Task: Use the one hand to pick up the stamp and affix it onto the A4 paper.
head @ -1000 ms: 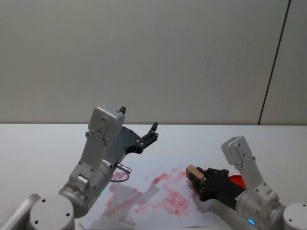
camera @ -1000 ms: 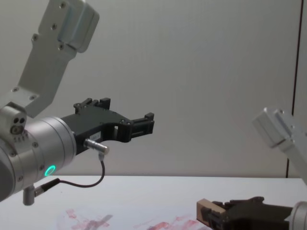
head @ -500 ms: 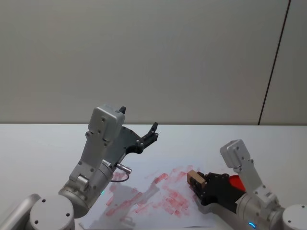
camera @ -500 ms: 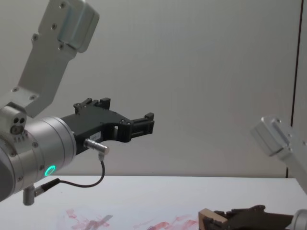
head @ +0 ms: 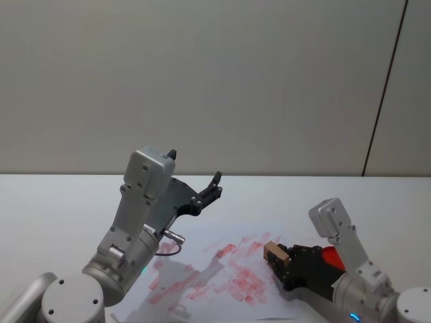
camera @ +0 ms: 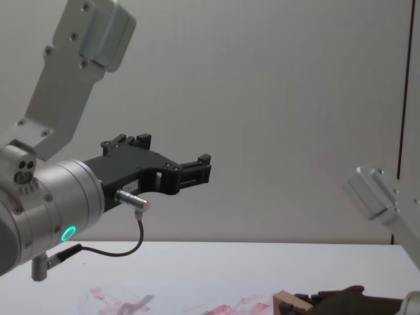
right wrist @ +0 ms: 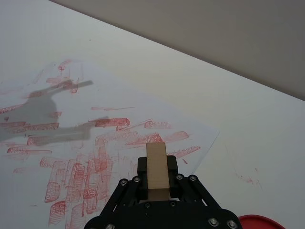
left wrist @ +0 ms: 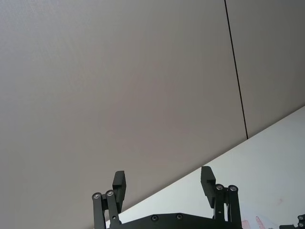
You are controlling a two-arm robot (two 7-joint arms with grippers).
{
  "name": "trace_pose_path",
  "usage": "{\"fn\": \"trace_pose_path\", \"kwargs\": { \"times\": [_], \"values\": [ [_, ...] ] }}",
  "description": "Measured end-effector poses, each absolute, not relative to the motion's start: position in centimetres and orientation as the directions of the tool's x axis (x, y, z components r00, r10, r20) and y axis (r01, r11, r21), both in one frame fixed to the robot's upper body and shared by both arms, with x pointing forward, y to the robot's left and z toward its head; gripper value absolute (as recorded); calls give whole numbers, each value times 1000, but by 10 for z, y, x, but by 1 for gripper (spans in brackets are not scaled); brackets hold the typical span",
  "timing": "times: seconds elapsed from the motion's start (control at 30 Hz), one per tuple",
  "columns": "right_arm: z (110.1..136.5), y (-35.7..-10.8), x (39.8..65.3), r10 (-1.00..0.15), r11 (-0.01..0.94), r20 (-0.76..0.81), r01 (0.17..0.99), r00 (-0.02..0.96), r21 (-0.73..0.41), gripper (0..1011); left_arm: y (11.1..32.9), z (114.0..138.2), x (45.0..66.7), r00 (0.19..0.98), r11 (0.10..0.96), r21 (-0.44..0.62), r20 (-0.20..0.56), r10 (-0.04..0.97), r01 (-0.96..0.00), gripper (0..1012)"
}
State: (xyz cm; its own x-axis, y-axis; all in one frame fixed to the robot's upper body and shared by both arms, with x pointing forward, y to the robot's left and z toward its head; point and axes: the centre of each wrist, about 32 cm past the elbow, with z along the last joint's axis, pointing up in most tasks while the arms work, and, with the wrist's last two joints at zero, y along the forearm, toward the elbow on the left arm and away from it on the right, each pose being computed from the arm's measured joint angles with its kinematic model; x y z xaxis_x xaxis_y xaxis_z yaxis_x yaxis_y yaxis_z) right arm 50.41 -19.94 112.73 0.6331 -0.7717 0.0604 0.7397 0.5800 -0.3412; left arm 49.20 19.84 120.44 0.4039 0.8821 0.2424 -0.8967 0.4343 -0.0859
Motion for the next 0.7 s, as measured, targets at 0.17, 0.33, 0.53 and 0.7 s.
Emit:
{"fn": "trace_pose_path", "kwargs": {
  "times": [0.17, 0.33, 0.53, 0.7],
  "values": [
    [1127, -200, 505, -770, 581, 60, 737, 635, -345, 217, 198, 1204, 492, 404, 434, -86, 242, 882, -897, 1002],
    [1126, -200, 505, -769, 581, 59, 735, 636, -348, 217, 198, 1204, 492, 404, 434, -86, 242, 882, -897, 1003],
    [1126, -201, 505, -770, 583, 55, 736, 636, -345, 217, 198, 1204, 492, 404, 434, -86, 242, 882, -897, 1003],
    [1127, -202, 504, -774, 587, 50, 745, 631, -318, 217, 198, 1204, 492, 404, 434, -86, 242, 882, -897, 1002]
  ]
}}
